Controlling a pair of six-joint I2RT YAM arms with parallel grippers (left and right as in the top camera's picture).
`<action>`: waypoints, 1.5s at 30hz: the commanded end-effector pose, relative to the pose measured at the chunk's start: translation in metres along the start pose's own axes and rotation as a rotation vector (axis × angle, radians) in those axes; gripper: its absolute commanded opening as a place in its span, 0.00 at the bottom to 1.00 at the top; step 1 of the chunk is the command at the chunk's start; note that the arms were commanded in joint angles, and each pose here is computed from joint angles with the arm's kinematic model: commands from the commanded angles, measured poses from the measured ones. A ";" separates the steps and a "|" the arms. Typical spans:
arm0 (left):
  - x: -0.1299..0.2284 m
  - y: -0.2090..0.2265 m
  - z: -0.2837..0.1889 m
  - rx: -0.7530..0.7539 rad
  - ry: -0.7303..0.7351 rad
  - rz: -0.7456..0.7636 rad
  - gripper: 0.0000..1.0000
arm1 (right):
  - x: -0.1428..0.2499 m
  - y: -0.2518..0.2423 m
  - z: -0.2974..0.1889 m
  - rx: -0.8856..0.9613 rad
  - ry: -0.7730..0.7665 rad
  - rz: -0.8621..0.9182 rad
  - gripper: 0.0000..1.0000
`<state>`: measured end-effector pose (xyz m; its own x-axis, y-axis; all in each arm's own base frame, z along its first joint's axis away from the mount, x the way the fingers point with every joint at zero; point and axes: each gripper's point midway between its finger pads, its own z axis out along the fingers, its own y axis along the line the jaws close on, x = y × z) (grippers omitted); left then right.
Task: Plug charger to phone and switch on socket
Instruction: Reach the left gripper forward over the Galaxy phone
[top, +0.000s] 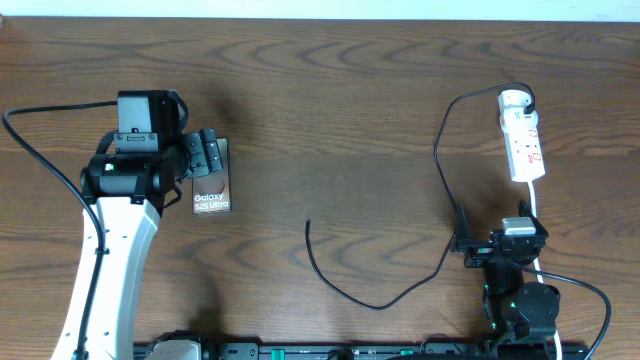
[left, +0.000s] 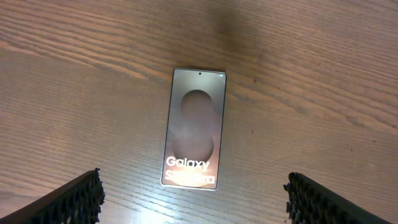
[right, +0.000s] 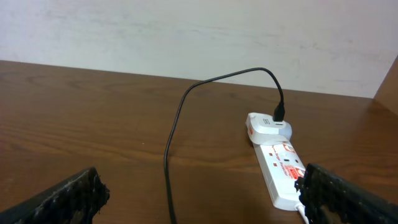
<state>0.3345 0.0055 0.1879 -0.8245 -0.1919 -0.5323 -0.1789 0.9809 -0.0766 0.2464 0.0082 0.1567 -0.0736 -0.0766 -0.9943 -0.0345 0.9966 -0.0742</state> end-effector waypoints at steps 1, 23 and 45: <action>-0.007 0.002 -0.005 -0.008 -0.022 0.012 0.91 | 0.001 -0.001 0.000 0.002 0.001 -0.010 0.99; 0.006 0.023 0.041 -0.145 0.104 0.032 0.91 | 0.001 -0.001 0.000 0.002 0.001 -0.010 0.99; 0.001 0.051 0.043 -0.168 0.098 -0.030 0.91 | 0.001 -0.001 0.000 0.002 0.001 -0.010 0.99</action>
<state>0.3420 0.0556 0.1415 -0.8680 -0.2453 -0.4318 -0.2970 0.9533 0.0555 0.2464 0.0082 0.1567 -0.0736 -0.0770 -0.9943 -0.0346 0.9966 -0.0746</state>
